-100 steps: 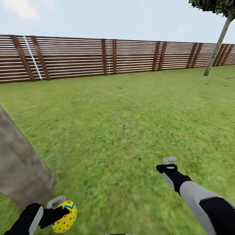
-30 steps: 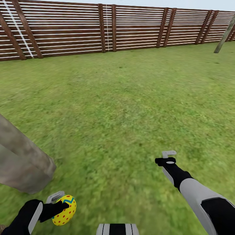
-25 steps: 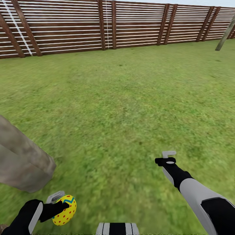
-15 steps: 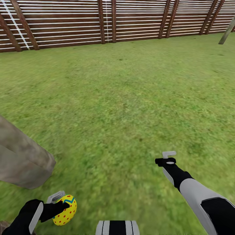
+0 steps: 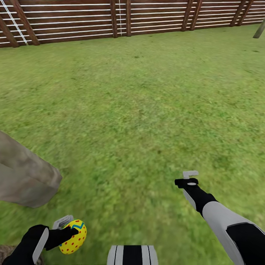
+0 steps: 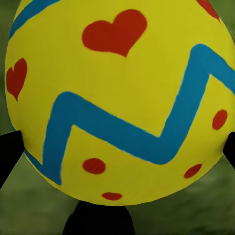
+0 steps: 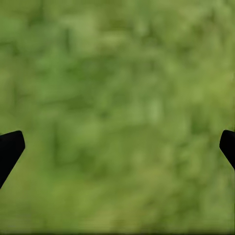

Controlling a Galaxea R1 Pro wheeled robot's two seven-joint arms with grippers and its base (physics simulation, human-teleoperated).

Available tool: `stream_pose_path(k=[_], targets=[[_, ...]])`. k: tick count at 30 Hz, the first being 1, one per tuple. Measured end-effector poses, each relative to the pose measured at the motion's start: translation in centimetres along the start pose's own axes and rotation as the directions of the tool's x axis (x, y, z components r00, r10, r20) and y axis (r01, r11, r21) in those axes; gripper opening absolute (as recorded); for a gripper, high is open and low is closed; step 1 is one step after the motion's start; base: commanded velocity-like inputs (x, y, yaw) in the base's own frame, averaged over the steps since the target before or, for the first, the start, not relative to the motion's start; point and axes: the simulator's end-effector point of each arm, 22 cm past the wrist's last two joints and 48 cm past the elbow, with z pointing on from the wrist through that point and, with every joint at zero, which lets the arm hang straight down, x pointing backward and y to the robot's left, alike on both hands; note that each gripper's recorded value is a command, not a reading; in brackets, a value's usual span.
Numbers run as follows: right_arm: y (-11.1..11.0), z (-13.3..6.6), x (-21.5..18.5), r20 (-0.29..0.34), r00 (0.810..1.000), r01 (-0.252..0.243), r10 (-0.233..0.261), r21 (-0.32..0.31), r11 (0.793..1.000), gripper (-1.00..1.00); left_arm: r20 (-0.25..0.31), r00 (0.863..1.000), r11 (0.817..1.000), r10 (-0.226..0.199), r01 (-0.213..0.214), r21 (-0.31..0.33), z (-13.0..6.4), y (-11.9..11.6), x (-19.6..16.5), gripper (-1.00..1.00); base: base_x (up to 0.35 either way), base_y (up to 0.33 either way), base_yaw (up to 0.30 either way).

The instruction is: Take the three Easter eggs out of the wicker basket on the lawn in the garden, then place them on the lawn next to a single tree (choose any tree) so that all three eggs are next to the same tree and none are left in the basket.

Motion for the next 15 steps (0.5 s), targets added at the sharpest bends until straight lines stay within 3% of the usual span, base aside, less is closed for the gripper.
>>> stream_pose_path(k=[15], targets=[[0.9, 1.9, 3.3, -0.054, 0.998, 0.014, -0.015, -0.007, 1.0, 1.0, -0.05, 0.999, 1.0, -0.013, 0.012, -0.017, 1.9, 0.9, 1.7, -1.0, 0.0, 0.0, 0.0]])
